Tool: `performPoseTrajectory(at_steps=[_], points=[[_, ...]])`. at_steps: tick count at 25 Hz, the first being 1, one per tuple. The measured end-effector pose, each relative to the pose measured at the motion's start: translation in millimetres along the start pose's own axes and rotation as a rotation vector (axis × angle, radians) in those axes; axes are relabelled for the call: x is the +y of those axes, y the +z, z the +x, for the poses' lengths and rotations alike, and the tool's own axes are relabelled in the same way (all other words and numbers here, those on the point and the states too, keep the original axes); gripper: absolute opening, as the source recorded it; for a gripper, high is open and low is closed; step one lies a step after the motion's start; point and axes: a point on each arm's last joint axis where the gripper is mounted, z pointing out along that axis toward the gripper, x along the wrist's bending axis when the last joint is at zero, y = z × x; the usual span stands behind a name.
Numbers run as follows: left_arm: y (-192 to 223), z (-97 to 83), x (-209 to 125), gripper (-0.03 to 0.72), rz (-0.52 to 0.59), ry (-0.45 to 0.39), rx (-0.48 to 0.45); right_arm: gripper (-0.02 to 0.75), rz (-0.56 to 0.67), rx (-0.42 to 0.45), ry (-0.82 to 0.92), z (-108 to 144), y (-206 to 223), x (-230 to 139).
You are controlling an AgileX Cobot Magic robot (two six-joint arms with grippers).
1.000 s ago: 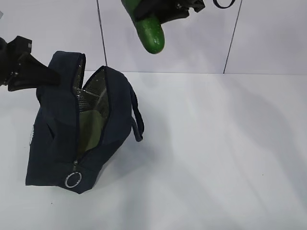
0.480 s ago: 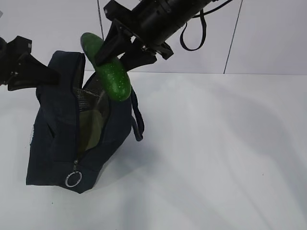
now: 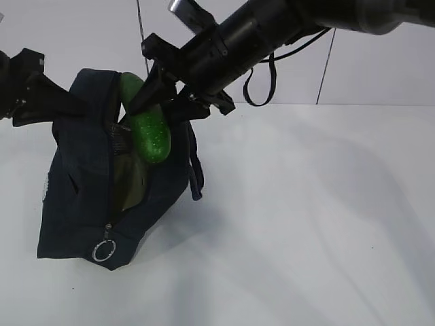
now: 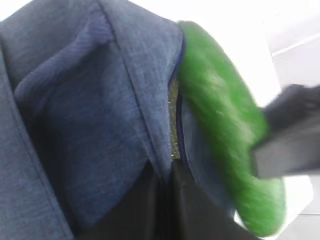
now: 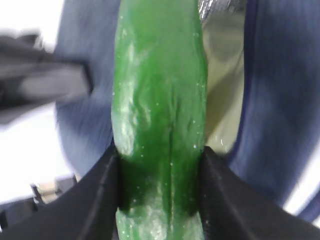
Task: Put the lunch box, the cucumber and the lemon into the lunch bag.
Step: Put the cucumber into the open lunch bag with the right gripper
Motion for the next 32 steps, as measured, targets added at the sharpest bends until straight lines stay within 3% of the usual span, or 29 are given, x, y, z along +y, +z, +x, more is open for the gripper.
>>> performPoseTrajectory(at_steps=[4,10,16,22,26,32], points=[[0,-0.7,0,0.008,0.005,0.007,-0.008,0.350,0.006,0.071,0.034,-12,20,2],[0,-2.7,-2,0.008,0.023,0.010,-0.030,0.357,0.044,0.095,-0.120,-17,44,-4],[-1,-3.1,-3,0.008,0.030,0.008,-0.038,0.535,0.025,0.146,-0.288,-15,48,-4],[-1,-3.2,-3,0.008,0.032,0.012,-0.040,0.573,0.089,0.148,-0.376,-6,40,-4],[0,-2.3,-2,0.008,0.022,0.012,-0.030,0.577,0.090,0.038,-0.443,4,24,7],[0,-1.6,-2,0.002,0.020,0.017,-0.022,0.574,0.096,-0.354,-0.444,7,-20,14]])
